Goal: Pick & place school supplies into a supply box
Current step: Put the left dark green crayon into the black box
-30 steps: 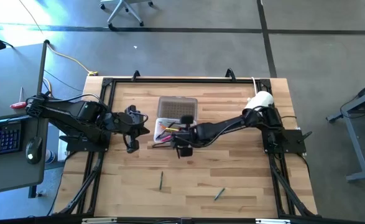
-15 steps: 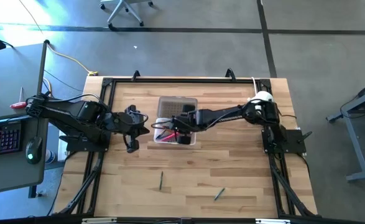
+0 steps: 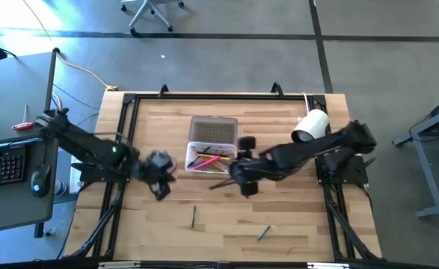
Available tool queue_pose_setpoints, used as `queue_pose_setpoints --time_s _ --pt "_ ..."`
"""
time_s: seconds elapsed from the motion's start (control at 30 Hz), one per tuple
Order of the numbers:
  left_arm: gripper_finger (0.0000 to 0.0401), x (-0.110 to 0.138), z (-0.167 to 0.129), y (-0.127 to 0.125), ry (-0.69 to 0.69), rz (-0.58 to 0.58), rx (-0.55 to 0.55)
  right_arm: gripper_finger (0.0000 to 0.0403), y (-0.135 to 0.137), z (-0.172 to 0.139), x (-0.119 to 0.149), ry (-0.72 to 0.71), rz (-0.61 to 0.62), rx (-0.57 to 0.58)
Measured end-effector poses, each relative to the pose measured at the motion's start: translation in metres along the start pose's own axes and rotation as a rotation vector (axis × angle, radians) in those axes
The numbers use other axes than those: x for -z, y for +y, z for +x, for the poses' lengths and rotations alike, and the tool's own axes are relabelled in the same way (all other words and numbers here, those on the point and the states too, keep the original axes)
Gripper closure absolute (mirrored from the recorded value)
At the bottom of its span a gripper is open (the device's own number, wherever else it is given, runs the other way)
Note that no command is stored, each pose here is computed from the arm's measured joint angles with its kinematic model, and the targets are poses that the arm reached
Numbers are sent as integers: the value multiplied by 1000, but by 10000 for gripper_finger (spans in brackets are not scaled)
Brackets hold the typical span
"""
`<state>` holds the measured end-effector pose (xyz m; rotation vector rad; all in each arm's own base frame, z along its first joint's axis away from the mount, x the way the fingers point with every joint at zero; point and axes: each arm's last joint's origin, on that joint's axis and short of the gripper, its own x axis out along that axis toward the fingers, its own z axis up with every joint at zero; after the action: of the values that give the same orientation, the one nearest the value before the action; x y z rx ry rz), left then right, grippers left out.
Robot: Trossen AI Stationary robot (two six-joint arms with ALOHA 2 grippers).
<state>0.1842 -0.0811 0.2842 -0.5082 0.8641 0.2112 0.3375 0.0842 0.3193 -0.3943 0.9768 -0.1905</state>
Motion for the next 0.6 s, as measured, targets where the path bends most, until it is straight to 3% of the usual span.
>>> queue_pose_setpoints --time_s 0.13,0.27,0.4,0.6 --pt "366 23 26 -28 58 -259 281 295 5 -30 7 -35 38 2" --pt "366 33 43 -50 127 -279 406 295 9 -44 9 -69 50 3" --pt "366 43 69 -51 182 -259 315 295 12 -46 10 -69 52 -5" --pt "366 39 110 -31 296 -255 149 295 15 -45 10 -54 121 -61"
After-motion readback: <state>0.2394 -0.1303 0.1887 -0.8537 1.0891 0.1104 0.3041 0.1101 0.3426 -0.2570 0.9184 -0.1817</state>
